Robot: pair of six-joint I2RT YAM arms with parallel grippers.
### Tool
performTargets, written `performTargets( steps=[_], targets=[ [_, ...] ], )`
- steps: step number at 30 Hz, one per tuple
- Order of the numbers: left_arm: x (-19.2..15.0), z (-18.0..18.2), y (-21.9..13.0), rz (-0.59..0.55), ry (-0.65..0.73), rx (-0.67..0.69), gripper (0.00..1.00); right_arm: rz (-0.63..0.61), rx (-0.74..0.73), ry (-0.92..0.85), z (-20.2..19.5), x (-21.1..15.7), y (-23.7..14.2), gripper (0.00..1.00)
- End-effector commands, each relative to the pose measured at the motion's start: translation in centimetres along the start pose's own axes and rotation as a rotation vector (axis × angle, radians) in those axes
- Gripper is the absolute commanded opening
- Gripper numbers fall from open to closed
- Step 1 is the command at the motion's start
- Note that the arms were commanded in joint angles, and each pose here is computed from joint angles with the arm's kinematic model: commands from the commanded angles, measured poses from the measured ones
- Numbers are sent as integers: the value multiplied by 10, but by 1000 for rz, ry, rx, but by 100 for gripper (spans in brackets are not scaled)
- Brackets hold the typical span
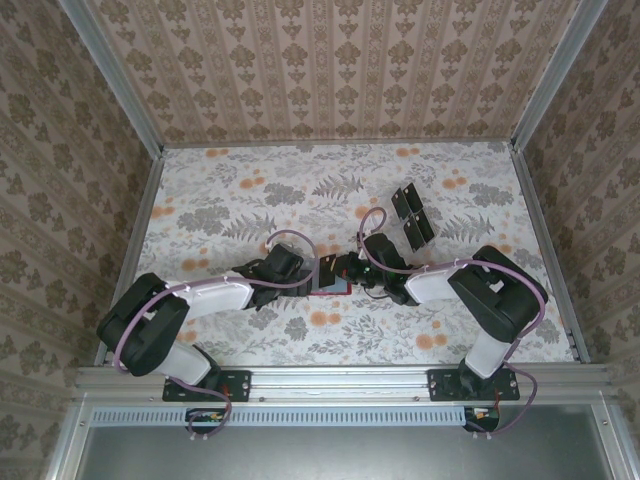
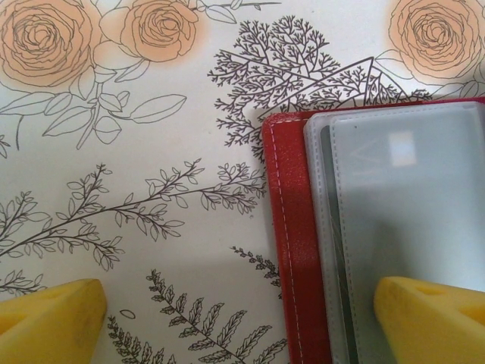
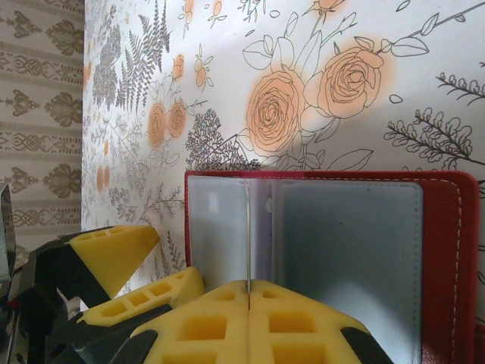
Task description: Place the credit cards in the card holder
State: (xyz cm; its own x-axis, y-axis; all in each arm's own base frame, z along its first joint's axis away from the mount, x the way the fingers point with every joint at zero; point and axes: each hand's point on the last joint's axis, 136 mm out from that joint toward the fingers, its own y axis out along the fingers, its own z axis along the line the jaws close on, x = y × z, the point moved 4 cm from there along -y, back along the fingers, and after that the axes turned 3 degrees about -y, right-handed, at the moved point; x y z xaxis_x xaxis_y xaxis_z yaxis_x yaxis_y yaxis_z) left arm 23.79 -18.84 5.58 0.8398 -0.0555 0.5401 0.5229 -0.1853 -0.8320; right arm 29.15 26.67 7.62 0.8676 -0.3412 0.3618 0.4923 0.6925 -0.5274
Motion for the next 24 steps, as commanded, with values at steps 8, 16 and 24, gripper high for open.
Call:
performTargets(
  steps=[8, 16, 24],
  targets=[
    [-25, 19, 3, 89, 10, 77, 100, 36, 24, 31, -8, -6, 15, 0],
    [-26, 19, 3, 91, 10, 77, 100, 44, 27, 38, -10, -8, 18, 0],
    [-25, 20, 3, 90, 13, 81, 100, 66, 19, 46, -15, -14, 19, 0]
  ],
)
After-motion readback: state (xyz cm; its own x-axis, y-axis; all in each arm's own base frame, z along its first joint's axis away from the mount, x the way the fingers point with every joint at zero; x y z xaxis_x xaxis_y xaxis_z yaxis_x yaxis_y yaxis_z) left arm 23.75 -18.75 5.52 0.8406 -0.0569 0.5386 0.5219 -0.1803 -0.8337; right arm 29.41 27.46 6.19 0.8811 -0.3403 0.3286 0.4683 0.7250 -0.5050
